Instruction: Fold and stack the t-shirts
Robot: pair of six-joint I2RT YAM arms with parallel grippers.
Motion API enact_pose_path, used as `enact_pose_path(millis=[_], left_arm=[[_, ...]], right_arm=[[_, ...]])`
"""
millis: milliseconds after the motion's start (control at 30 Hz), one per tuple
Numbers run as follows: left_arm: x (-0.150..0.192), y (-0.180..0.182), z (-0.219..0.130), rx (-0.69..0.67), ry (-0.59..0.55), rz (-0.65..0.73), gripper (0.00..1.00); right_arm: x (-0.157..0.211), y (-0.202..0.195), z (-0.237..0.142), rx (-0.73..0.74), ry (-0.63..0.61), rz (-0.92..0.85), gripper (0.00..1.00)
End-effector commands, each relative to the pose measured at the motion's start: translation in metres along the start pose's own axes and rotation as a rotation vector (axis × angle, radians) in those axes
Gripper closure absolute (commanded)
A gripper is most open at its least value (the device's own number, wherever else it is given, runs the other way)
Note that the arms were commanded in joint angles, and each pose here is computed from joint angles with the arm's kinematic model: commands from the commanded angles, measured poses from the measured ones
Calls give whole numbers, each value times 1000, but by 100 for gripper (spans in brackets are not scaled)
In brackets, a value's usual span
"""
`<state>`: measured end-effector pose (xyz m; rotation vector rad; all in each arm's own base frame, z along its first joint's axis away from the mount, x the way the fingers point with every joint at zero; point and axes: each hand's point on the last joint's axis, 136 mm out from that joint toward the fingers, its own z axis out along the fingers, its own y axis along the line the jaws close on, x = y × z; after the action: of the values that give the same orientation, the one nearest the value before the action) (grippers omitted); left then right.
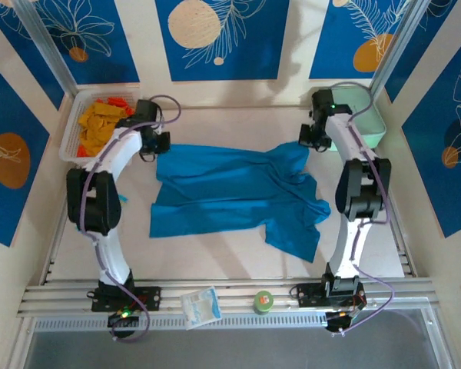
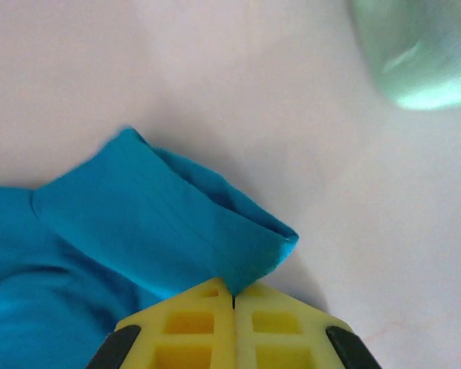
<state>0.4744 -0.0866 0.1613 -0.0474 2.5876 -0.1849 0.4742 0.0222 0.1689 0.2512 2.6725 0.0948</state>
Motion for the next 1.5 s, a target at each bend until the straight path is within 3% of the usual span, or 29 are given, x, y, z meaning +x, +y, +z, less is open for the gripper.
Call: enact_pose_path(millis=[0,367,567,833,1033,1200,1333,1467], left_arm=[[-21,-15,-66,51,-107,-9,100],[-20,-30,-235,170,-359,32,100],[1,-46,-334,310,-513,52,100],[47,-32,-462,325,-769,63,100],[84,-17,-520,313,-907,55,99],[102,-7,-541,288,-970,41,100],[101,-2,-539,255,-971,38,100],[88,1,-525,206,-949,44,100]], right_arm=[[-10,7,-73,-54,-139,-27,100],[12,10,-309,-175,-582,-86,100],[55,6,-427,-248,-796,-106,100],[126,-5,-556,-360,-1112,-127,100],[172,-17,-614,-433,-1300,-115,100],[198,-23,-642,-468,-1401,-118,100],[196,-30,-646,-442,-1427,-116,100],[171,-33,-630,-377,-1386,-113,100]])
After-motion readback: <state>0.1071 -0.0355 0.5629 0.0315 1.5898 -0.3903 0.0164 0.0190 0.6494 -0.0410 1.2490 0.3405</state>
